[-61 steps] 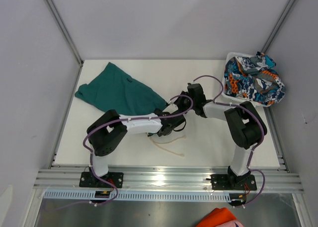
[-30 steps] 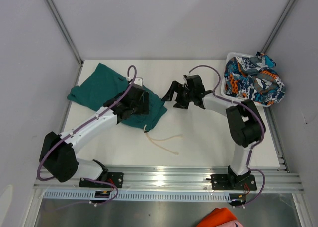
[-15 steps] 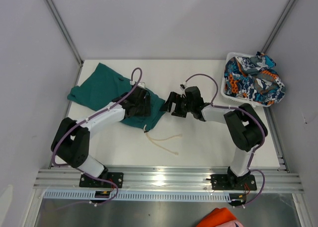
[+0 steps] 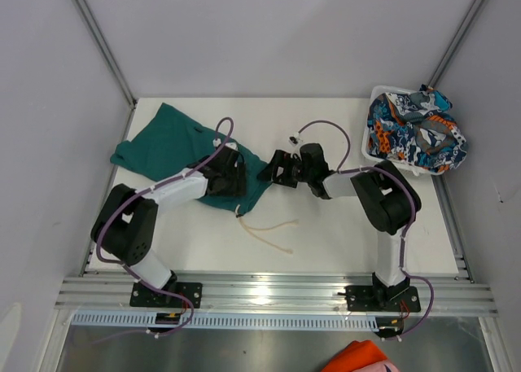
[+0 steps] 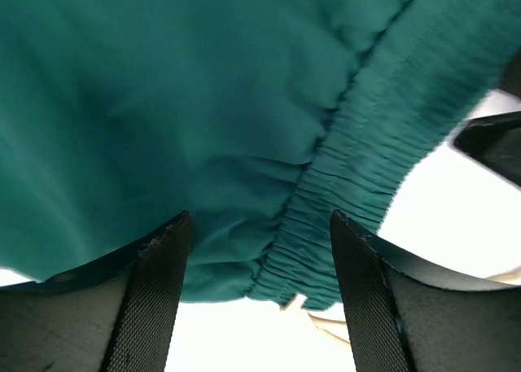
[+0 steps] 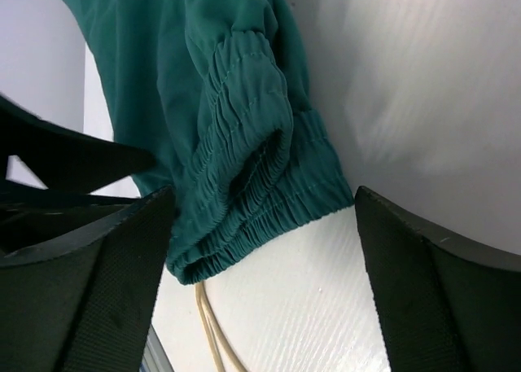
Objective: Fold and stack the shorts
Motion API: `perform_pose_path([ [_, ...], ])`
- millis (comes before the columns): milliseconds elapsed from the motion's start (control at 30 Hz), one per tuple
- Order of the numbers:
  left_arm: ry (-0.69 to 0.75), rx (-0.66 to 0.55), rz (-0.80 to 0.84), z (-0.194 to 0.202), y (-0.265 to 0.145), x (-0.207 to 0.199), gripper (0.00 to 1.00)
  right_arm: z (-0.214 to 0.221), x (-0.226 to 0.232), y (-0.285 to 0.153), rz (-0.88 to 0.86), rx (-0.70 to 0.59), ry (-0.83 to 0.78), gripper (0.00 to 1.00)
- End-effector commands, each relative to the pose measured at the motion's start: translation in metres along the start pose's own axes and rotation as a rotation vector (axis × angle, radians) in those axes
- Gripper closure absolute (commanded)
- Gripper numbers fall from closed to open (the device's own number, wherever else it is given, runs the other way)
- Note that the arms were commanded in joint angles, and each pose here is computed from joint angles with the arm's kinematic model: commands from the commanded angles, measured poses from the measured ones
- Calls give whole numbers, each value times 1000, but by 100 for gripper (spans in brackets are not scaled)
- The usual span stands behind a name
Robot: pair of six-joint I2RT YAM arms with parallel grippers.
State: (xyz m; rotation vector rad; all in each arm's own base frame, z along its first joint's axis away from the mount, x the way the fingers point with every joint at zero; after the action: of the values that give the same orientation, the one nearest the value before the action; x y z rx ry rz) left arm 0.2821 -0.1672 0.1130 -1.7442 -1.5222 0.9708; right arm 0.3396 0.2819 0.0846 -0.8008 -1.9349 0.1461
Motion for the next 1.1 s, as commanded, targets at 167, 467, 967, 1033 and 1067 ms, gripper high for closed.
perform_pose_path([
  [167,-62,76,43,33,32,6,32,15,-2,8,-102,1,5,20],
  [467,-57,93,38,42,45,8,41,39,0,16,-132,17,20,24],
  [967,-74,63,80,46,41,8,41,64,4,23,-77,-176,214,30],
  [1033,-75,63,81,47,41,8,42,68,-3,17,-42,-186,235,30],
  [1067,-74,62,83,47,41,8,42,69,-2,16,-43,-181,238,31],
])
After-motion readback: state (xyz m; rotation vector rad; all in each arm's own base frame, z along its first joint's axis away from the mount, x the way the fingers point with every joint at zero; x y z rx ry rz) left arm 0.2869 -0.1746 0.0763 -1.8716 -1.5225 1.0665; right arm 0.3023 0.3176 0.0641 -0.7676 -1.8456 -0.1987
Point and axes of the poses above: each gripper's point midway between its finger pads, its own y axis out along the fingers, its own x axis along the line the jaws close on, z = x × y, the point moved 7 cm from there along -y, back along the fingers, and after that the axes turned 1 degree about y, right-handed, at the moved point
